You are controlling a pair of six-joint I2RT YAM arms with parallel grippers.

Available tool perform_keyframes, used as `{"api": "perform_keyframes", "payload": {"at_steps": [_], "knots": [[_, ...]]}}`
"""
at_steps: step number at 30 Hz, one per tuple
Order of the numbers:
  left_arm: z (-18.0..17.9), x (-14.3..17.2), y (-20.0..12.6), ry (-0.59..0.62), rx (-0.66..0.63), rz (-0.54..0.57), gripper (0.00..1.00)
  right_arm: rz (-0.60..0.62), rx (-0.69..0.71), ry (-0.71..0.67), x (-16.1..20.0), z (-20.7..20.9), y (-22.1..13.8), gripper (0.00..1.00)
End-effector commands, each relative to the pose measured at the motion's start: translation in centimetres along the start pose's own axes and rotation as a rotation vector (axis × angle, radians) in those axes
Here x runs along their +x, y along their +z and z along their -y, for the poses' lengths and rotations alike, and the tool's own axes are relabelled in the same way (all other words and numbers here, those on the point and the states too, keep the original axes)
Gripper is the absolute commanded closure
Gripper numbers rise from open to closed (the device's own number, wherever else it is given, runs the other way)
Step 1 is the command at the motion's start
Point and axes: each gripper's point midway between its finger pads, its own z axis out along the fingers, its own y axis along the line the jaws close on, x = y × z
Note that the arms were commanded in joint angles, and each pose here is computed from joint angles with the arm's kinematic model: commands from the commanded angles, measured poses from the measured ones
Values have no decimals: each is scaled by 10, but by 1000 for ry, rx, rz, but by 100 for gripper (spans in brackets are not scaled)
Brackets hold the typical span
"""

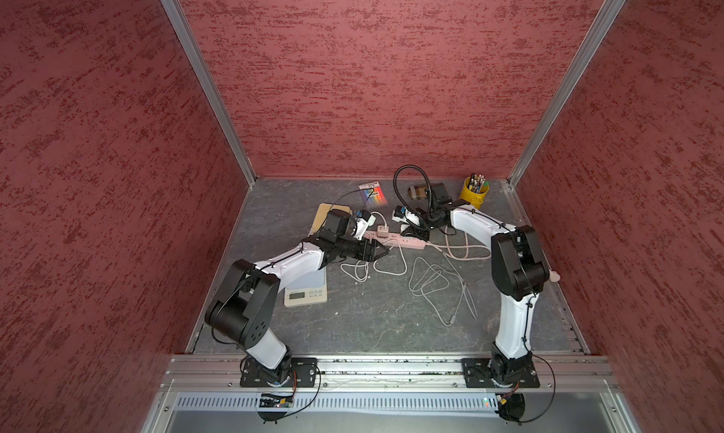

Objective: Charge the electronic scale
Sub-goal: Insert the plug into the socket.

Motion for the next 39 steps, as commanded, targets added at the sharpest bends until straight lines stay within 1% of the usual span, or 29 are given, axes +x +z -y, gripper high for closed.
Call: {"api": "perform_keyframes", "payload": {"at_steps": [1, 7, 11, 18, 30, 39], "knots": [[3, -3, 2, 17, 5, -4, 27, 62, -52, 8, -8, -4, 5, 100], [3, -4, 2, 20, 4, -2, 27, 121, -31, -7, -24, 1, -7, 100], [3, -2, 1, 16, 3, -6, 27, 130, -30, -10, -27, 2, -9, 100], [2, 0, 1, 13, 1, -11, 27, 96, -32, 10, -11, 3, -1, 100], [1, 1, 3, 7, 2, -15, 27, 63, -28, 37, 10, 9, -1, 100], [1, 1, 5, 3, 3, -19, 27, 70, -80, 60, 16, 2, 6, 100]]}}
